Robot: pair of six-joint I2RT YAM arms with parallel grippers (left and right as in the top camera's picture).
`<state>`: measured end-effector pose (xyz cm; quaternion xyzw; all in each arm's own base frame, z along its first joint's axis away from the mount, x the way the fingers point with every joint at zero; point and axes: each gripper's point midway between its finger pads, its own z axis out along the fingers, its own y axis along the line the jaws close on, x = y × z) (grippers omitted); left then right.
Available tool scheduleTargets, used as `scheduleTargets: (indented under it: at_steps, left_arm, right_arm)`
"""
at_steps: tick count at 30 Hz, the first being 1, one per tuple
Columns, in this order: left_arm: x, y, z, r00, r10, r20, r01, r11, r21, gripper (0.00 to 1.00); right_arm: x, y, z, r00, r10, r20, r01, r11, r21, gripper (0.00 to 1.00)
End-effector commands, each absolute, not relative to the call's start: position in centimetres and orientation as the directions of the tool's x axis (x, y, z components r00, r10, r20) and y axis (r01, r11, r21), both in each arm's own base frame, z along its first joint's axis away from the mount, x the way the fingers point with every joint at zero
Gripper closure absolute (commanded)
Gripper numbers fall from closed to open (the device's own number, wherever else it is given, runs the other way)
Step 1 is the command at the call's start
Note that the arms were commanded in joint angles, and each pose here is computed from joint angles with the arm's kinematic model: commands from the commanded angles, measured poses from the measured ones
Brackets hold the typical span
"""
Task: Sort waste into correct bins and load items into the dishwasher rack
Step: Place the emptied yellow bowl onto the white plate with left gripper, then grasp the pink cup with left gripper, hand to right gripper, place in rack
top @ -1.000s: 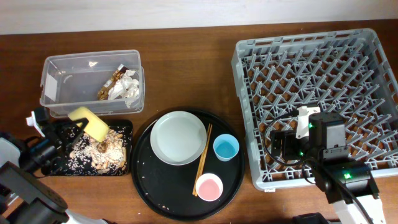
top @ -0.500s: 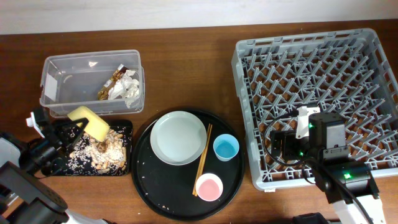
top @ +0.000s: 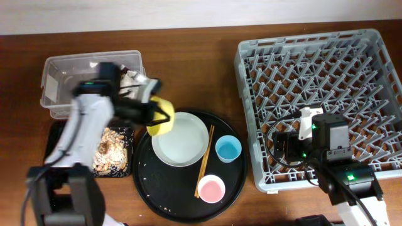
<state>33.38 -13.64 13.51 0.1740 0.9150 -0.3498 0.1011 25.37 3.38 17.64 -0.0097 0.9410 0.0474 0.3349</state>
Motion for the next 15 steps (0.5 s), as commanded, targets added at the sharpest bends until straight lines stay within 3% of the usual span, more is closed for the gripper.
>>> scheduleTargets:
  at_steps: [1,7,9,10,15]
  left_arm:
    - [33.2,-16.2,10.6,-0.907,0.349,-0.234,0.405,0.876,-0.264,1.0]
    - [29.1,-21.9,4.8,-0.855,0.514,-0.069,0.515,0.826,-0.231,1.0]
    - [28.9,-21.7,4.9,-0.856,0.514,-0.058,0.512,0.827,-0.232,0.76]
    - [28.7,-21.6,5.0,-0.856,0.514,-0.047,0.51,0.828,-0.232,0.7]
    - [29.0,-19.6,12.6,-0.869,0.468,-0.161,0.493,0.844,-0.211,0.59]
  right_arm:
    - [25.6,3.6,18.5,-0.763,0.019,-0.647,-0.054,0.994,0.093,0.01]
    - [25.4,3.6,18.3,-0.767,0.018,-0.641,-0.054,0.994,0.093,0.01]
    - [25.4,3.6,18.3,-0.767,0.018,-0.641,-0.054,0.994,0.093,0.01]
    - [25.4,3.6,18.3,-0.767,0.018,-0.641,-0.054,0.994,0.093,0.01]
    - [25.3,3.6,18.2,-0.772,0.018,-0.636,-0.053,0.994,0.092,0.01]
